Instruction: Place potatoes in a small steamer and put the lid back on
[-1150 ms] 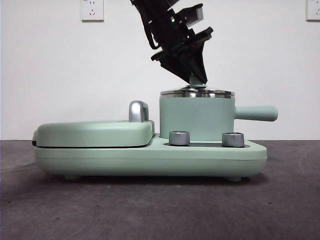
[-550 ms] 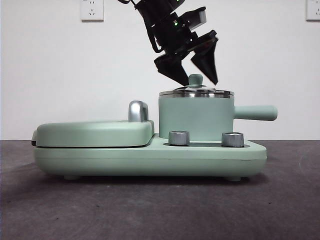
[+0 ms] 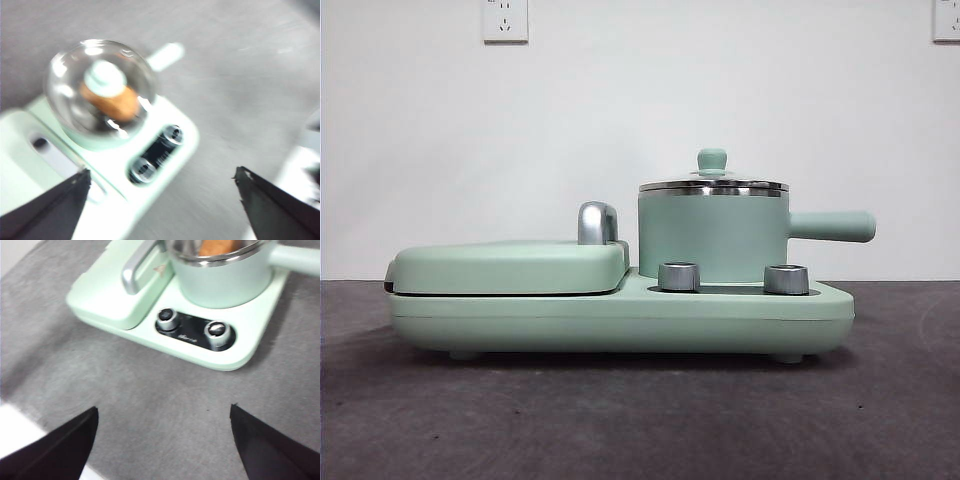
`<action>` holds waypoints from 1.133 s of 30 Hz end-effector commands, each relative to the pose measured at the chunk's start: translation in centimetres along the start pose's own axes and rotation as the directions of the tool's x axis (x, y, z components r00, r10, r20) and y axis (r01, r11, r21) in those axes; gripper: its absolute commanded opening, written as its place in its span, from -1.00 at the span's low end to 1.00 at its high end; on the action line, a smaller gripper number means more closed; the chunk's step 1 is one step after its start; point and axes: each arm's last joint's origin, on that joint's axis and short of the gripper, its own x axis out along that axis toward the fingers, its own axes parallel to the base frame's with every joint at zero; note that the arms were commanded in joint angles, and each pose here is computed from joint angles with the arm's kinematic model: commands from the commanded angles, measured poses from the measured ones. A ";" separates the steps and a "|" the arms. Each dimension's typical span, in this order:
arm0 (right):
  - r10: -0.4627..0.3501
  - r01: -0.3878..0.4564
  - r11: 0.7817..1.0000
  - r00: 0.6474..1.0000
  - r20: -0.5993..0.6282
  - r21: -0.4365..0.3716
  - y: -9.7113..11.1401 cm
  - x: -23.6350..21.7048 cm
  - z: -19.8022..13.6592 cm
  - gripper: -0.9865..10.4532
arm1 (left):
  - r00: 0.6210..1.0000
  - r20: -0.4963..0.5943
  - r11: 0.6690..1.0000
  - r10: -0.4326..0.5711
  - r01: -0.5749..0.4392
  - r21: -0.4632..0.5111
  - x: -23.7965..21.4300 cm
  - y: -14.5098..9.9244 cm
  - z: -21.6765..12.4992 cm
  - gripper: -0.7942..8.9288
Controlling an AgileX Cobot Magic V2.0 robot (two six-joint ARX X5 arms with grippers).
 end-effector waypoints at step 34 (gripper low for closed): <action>0.012 -0.011 1.000 0.999 0.037 -0.017 0.2 0.0 0.4 -0.80 | 0.943 0.322 0.983 0.083 -0.024 -0.183 -1.5 -2.4 -22.5 -0.82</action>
